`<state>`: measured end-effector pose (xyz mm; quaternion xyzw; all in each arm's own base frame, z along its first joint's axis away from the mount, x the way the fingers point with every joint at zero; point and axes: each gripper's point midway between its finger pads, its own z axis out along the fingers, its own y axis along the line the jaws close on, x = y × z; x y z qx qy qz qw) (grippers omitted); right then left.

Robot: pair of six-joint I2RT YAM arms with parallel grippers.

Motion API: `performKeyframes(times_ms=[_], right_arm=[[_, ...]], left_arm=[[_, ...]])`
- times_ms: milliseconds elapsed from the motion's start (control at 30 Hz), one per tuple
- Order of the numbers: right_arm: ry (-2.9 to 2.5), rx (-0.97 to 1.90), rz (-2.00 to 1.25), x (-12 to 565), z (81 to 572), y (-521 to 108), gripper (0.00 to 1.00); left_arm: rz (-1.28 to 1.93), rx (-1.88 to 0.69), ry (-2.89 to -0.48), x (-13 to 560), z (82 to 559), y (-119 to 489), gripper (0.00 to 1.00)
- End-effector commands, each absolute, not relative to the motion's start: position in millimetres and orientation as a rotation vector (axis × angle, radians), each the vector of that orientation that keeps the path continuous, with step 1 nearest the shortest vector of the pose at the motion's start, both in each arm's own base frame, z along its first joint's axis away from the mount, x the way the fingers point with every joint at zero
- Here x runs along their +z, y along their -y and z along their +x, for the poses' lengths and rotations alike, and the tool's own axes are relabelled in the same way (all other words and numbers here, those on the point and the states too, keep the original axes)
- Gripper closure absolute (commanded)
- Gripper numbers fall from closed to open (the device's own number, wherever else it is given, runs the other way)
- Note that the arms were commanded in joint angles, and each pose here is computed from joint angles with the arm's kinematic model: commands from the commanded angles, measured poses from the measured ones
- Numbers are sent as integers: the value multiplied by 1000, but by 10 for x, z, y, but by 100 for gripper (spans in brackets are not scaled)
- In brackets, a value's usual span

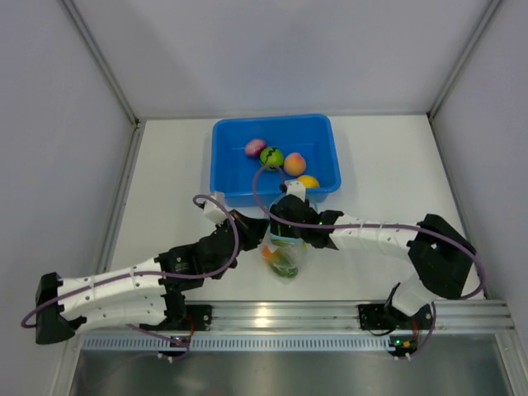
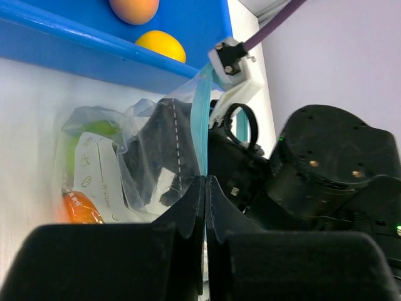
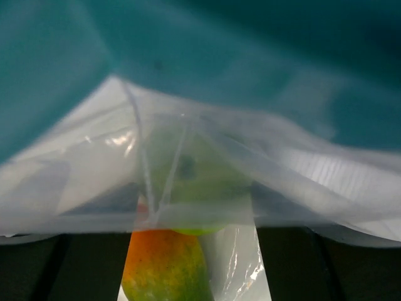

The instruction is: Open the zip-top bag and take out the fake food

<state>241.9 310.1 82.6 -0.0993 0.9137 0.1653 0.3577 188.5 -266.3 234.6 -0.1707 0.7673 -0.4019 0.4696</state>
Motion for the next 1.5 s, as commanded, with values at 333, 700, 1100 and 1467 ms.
performKeyframes(times_ms=[333,700,1100,1467], right_arm=[[-2400,374,-316,523,2434,-3316,14],[-2335,374,-312,654,2508,-3305,34],[-2269,430,-321,1002,2381,-3240,51],[-2199,475,-332,1461,2211,-3157,51]], left_arm=[[-440,-1020,-1828,2457,1902,2615,100],[-445,-1013,-1819,2446,1904,2568,100],[-457,-1002,-1809,2429,1914,2521,100],[-458,-1001,-1810,2433,1917,2531,100]])
